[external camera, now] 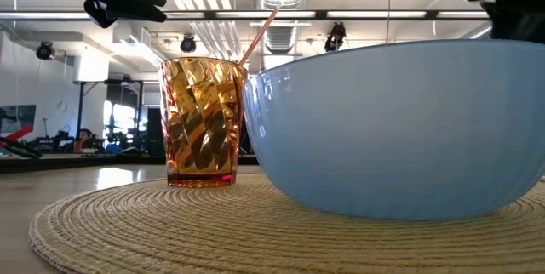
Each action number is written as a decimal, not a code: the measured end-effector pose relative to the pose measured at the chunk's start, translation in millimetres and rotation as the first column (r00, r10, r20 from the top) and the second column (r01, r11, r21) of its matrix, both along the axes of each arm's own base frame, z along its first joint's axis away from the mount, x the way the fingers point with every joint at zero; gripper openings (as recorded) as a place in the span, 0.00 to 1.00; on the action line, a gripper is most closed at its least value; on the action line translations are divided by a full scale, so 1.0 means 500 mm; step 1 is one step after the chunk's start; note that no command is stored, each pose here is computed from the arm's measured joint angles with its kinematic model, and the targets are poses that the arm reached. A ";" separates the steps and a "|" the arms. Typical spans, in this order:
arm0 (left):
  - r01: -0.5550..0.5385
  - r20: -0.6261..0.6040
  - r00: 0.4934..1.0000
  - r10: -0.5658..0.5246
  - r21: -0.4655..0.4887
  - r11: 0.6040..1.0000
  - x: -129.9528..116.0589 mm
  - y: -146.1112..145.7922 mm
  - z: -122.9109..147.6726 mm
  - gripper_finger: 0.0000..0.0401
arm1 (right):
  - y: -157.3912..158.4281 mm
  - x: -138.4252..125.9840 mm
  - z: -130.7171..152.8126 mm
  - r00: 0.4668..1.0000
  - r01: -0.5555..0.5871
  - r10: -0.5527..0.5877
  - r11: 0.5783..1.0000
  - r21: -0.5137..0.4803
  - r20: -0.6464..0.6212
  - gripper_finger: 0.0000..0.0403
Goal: Pick & Place Utensil
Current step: Put the orange spoon into the blue bowl
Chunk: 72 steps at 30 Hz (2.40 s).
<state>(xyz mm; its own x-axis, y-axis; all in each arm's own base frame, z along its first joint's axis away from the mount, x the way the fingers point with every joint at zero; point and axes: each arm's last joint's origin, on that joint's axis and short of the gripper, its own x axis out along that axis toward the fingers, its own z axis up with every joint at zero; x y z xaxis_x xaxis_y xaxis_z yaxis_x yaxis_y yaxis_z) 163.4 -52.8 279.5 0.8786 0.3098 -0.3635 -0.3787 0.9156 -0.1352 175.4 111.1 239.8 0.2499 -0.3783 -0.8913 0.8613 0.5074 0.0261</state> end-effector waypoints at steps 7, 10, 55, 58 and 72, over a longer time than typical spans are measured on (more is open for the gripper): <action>0.001 0.000 1.000 -0.001 -0.001 1.000 0.000 0.000 0.000 0.45 | -0.031 -0.052 -0.025 0.993 0.114 -0.111 0.987 0.112 -0.030 0.31; 0.001 0.000 1.000 -0.001 -0.001 1.000 0.000 0.000 0.000 0.45 | -0.042 -0.067 -0.037 0.989 0.148 -0.145 0.982 0.116 -0.031 0.30; 0.021 -0.017 1.000 -0.021 0.050 0.999 0.000 0.000 0.000 0.45 | -0.026 -0.035 -0.188 0.946 0.315 -0.272 0.903 0.293 -0.179 0.30; 0.022 -0.018 1.000 -0.021 0.052 0.998 0.000 0.000 0.000 0.45 | -0.025 -0.032 -0.195 0.941 0.325 -0.280 0.903 0.282 -0.188 0.28; 0.022 -0.019 1.000 -0.021 0.053 0.998 0.000 0.000 0.000 0.45 | -0.023 -0.025 -0.211 0.934 0.338 -0.291 0.908 0.248 -0.208 0.12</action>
